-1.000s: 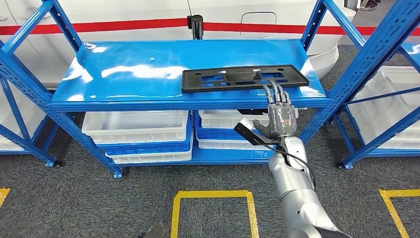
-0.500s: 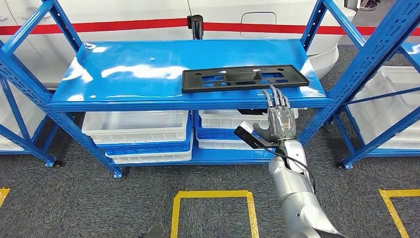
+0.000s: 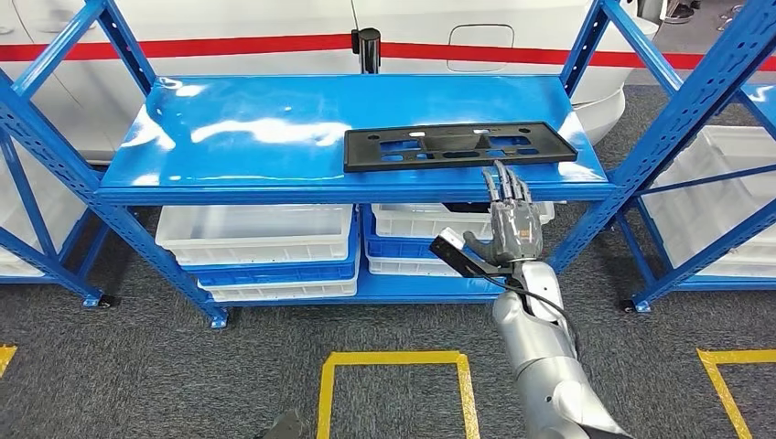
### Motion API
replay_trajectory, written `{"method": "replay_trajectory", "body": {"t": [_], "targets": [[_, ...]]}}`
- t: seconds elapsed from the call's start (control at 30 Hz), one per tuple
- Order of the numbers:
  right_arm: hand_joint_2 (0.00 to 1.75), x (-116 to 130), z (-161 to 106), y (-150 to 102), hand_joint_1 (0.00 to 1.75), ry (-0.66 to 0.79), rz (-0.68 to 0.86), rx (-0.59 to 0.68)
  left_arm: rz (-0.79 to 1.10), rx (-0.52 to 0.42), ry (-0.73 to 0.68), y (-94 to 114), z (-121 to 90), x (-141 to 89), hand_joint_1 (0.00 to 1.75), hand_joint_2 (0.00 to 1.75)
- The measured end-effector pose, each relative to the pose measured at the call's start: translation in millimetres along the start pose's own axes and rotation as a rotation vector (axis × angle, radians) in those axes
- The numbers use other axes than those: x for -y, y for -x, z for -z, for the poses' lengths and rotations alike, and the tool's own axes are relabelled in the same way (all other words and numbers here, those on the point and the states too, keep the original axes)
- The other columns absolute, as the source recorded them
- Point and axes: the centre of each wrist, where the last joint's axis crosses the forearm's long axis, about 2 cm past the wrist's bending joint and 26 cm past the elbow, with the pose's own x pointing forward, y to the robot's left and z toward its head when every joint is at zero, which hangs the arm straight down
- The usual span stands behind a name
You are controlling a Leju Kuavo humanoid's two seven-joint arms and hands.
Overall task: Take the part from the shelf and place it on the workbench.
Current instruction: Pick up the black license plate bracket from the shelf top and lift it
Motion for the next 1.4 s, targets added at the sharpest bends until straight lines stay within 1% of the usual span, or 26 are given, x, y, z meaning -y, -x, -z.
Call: {"method": "replay_trajectory", "body": {"t": [0.33, 0.87, 1.4], "targets": [[1.75, -1, -5, 7, 0.00, -0.010, -0.010, -0.003, 0.014, -0.003, 0.005, 0, 0, 2, 0.00, 0.00], [1.75, 0, -3, 4, 0.00, -0.001, -0.008, 0.000, 0.012, -0.014, -0.004, -1, -1, 3, 0.00, 0.00], [1.75, -1, -9, 11, 0.00, -0.009, -0.017, -0.022, -0.045, -0.031, -0.021, 1, -1, 4, 0.00, 0.00]]}}
